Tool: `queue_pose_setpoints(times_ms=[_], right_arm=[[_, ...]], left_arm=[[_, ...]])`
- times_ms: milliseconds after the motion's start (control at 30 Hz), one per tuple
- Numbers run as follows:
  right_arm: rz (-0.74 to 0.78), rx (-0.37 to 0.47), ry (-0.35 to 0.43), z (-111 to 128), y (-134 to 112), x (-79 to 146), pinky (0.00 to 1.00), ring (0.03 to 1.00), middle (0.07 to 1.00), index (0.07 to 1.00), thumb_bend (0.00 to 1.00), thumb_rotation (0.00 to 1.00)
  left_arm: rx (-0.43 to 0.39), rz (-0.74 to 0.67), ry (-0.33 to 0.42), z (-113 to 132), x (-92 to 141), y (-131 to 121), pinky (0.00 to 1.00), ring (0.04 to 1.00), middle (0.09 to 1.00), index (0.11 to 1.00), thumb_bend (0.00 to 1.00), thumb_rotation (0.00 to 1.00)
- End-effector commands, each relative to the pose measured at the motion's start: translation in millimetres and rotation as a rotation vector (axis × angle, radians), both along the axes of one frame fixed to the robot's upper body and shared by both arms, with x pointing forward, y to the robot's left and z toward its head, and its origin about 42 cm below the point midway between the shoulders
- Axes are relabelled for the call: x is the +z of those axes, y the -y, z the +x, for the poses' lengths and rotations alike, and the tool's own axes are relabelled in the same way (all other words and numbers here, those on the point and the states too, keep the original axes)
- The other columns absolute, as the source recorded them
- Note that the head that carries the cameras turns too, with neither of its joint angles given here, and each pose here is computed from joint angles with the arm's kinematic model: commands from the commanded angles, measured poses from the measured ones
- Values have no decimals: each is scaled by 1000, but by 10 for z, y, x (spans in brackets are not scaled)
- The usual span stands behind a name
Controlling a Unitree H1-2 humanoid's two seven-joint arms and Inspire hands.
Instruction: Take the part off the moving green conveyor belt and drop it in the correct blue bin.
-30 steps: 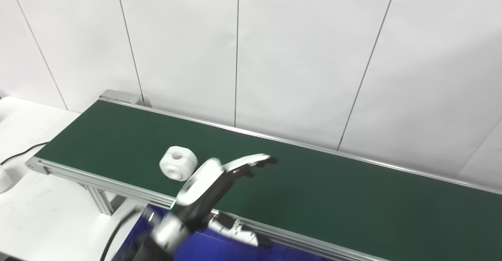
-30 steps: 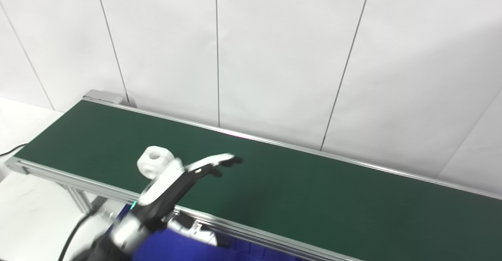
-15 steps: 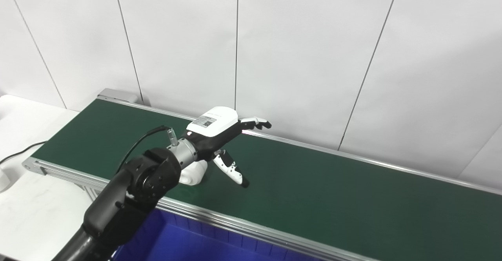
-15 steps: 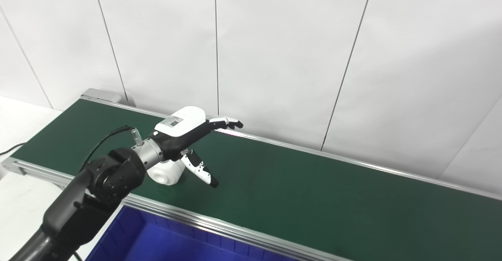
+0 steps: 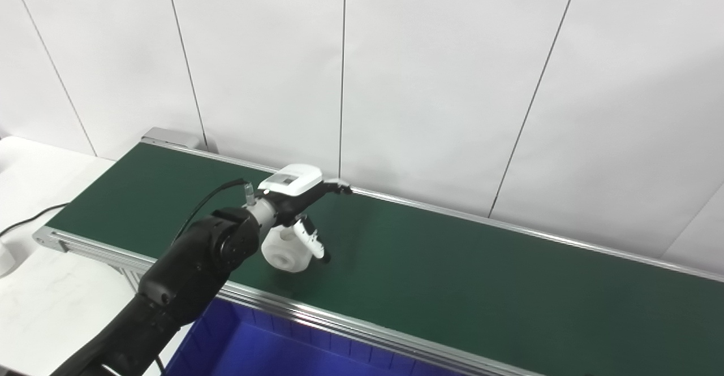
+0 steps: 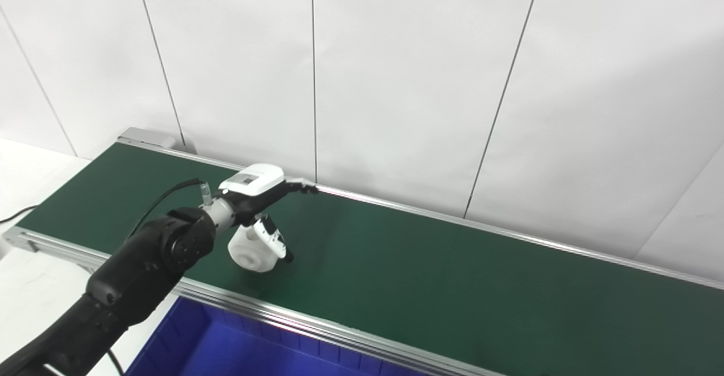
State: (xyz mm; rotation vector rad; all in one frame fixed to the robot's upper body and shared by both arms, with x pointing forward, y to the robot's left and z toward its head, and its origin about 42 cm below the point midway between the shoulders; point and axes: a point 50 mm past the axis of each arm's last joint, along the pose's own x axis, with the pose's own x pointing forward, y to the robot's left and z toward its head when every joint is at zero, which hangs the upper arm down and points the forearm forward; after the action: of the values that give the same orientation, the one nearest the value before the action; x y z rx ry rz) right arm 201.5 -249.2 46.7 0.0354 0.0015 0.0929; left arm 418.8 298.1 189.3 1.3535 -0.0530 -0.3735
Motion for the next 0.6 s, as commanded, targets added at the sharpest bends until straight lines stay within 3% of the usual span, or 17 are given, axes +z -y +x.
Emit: queue_pose_setpoints(times_ms=[0,100,333,467,567], right_arm=[[4,6,40,24,3,96,1000,1000,1000,1000,811,1000],[0,10,42,15,12,99,1000,1000,1000,1000,818,1000],[-6,15,42,11,6,103,1000,1000,1000,1000,841,1000],[-13,15,42,6,-1,107,1000,1000,1000,1000,855,1000],[-14,13,42,9,-9,108,1000,1000,1000,1000,863,1000]], left_arm=[[10,25,70,82,234,-72,779,854,851,845,1000,255],[40,55,11,61,162,-96,824,880,872,862,1000,297],[42,62,-97,44,67,-42,843,894,883,848,1000,286],[35,83,-143,58,32,1,865,913,892,858,1000,357],[22,101,-143,68,22,54,872,913,894,855,1000,352]])
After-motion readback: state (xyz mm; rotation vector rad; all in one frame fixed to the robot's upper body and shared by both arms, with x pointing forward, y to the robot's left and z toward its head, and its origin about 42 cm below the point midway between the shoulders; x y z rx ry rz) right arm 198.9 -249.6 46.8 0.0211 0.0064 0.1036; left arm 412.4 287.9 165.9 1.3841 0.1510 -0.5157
